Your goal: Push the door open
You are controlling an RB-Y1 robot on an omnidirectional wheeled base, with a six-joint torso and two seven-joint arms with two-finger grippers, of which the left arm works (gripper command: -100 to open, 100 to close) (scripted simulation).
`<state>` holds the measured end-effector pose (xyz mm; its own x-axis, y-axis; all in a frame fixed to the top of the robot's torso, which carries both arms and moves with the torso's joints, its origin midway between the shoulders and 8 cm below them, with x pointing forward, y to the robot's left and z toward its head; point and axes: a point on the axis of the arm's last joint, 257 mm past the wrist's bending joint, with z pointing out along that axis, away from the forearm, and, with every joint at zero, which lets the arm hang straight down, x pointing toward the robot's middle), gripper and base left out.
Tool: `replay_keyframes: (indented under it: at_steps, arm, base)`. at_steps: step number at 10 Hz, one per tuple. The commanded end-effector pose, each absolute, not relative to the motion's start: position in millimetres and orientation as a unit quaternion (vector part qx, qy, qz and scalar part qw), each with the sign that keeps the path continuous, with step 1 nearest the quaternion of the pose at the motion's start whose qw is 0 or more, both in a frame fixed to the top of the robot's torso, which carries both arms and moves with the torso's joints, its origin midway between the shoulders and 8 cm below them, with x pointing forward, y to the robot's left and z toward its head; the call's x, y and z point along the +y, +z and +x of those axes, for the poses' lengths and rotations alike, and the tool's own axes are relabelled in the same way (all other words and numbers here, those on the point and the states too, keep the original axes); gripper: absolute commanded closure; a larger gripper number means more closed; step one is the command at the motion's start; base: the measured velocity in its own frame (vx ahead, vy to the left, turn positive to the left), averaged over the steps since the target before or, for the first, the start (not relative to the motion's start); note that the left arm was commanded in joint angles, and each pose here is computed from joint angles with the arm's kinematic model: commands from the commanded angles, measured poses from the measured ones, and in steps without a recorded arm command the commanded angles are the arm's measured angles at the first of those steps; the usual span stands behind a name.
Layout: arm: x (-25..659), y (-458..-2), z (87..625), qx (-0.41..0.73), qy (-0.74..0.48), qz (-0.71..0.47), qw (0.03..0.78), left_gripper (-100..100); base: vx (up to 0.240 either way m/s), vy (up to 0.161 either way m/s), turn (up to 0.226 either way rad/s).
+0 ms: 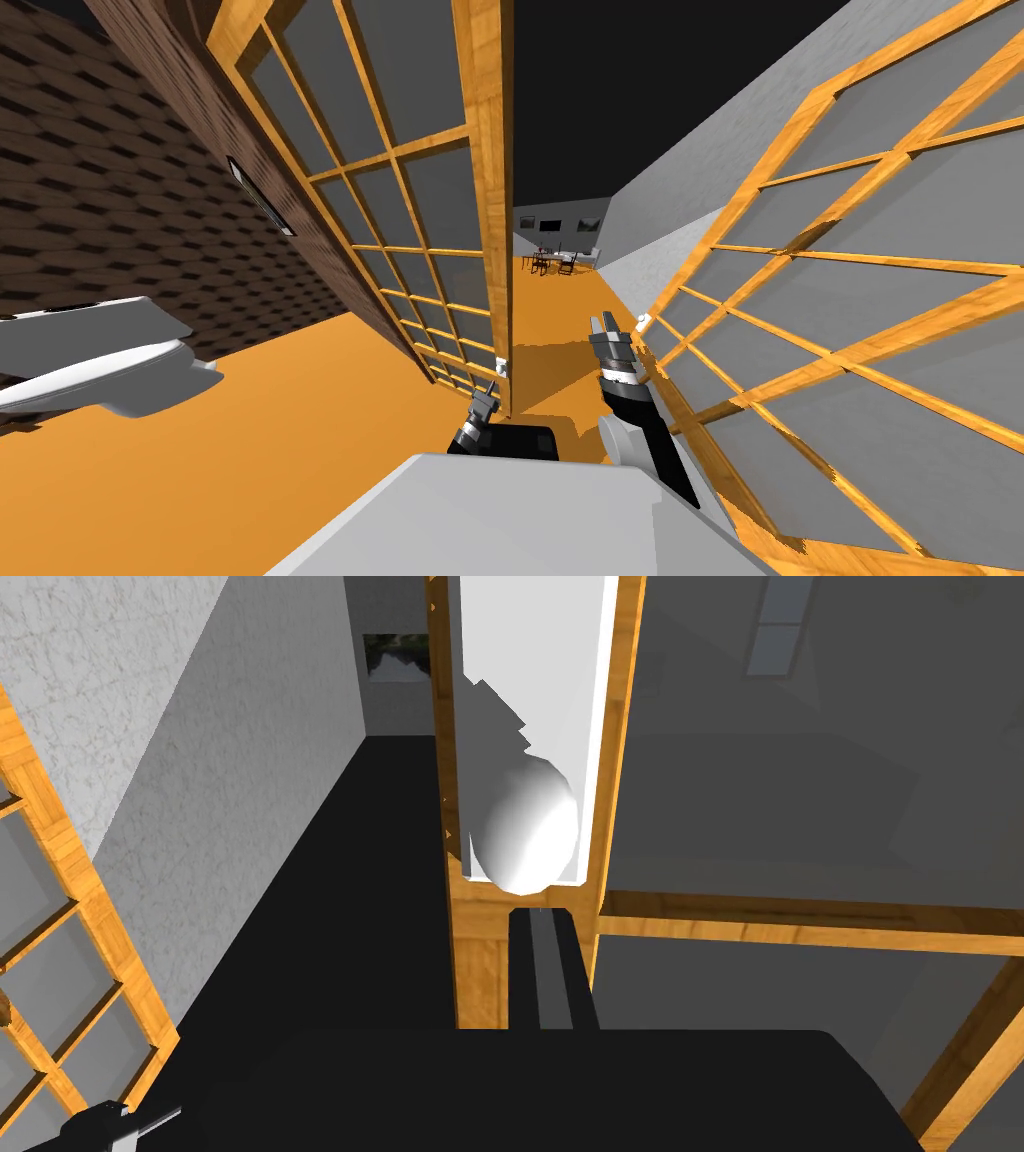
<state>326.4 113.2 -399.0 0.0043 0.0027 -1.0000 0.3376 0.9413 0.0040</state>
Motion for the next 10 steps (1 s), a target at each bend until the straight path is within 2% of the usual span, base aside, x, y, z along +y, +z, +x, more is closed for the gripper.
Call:
replay_keyframes:
  at_steps: [1, 4, 7, 10]
  arm:
    - [120.8, -400.2, 322.5, 0.698, -0.112, 0.122, 0.697, -100]
    - [122.3, -399.6, 321.3, 0.698, -0.110, 0.116, 0.698, -100]
    - [127.1, -400.7, 326.8, 0.700, -0.105, 0.119, 0.696, -100]
    - [127.0, -399.6, 335.3, 0.700, -0.104, 0.116, 0.697, -100]
  base:
    - [-0.123, -0.003, 0.114]
    - [-0.180, -0.003, 0.073]
    - [0.117, -0.051, -0.015]
    - [0.203, -0.066, -0.018]
